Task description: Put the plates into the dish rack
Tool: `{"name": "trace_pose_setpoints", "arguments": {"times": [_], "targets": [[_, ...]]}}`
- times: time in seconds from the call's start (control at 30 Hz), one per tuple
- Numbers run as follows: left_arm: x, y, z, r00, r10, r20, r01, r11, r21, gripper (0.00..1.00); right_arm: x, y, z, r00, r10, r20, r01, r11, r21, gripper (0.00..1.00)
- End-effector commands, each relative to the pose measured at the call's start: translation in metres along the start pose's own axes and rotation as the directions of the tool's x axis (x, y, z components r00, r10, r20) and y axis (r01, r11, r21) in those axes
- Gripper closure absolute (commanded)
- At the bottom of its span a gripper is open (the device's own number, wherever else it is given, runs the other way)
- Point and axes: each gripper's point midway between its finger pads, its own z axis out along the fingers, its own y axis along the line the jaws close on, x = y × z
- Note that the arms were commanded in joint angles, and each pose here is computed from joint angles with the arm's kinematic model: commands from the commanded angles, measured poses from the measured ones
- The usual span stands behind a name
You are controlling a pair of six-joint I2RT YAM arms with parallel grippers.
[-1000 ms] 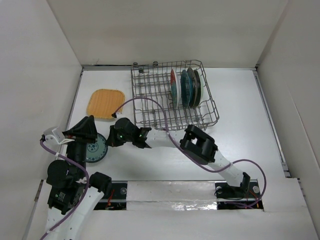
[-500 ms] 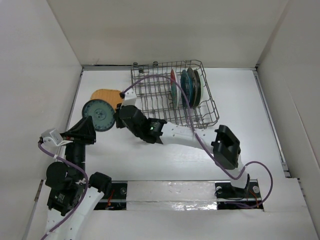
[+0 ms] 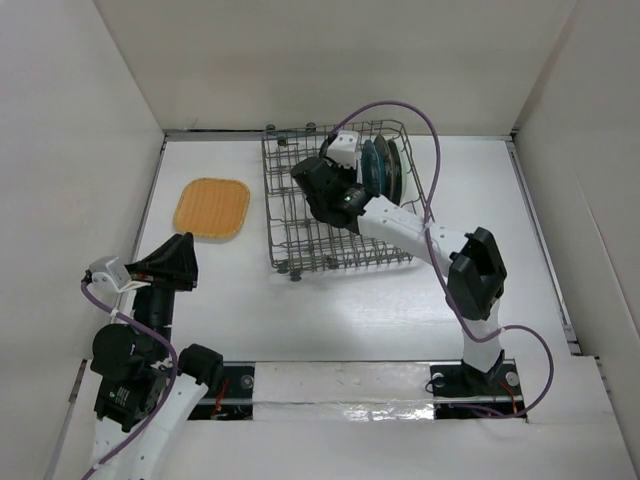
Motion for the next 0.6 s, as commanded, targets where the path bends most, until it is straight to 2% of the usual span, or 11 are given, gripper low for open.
{"name": "trace_pose_setpoints", "arguments": {"times": [0.0,0.23,0.57], "targets": [[-0.003,-0.010,0.002,1.000,0.000,0.007,0.000,0.999,0.047,0.74,-0.019,-0.033,0.003,0.999,0.004,0.044,-0.010,0.987,0.159,1.00],[0.001,-0.016,0.003,1.000,0.003,-0.013,-0.002,0.997,0.077,0.74,0.018,-0.028,0.032,0.997,-0.061,-0.041,0.068,0.979,0.190,1.00],[0.001,-0.017,0.003,1.000,0.003,-0.015,-0.002,0.997,0.083,0.74,0.046,0.003,0.043,0.992,-0.094,-0.086,0.104,0.986,0.133,1.00]]}}
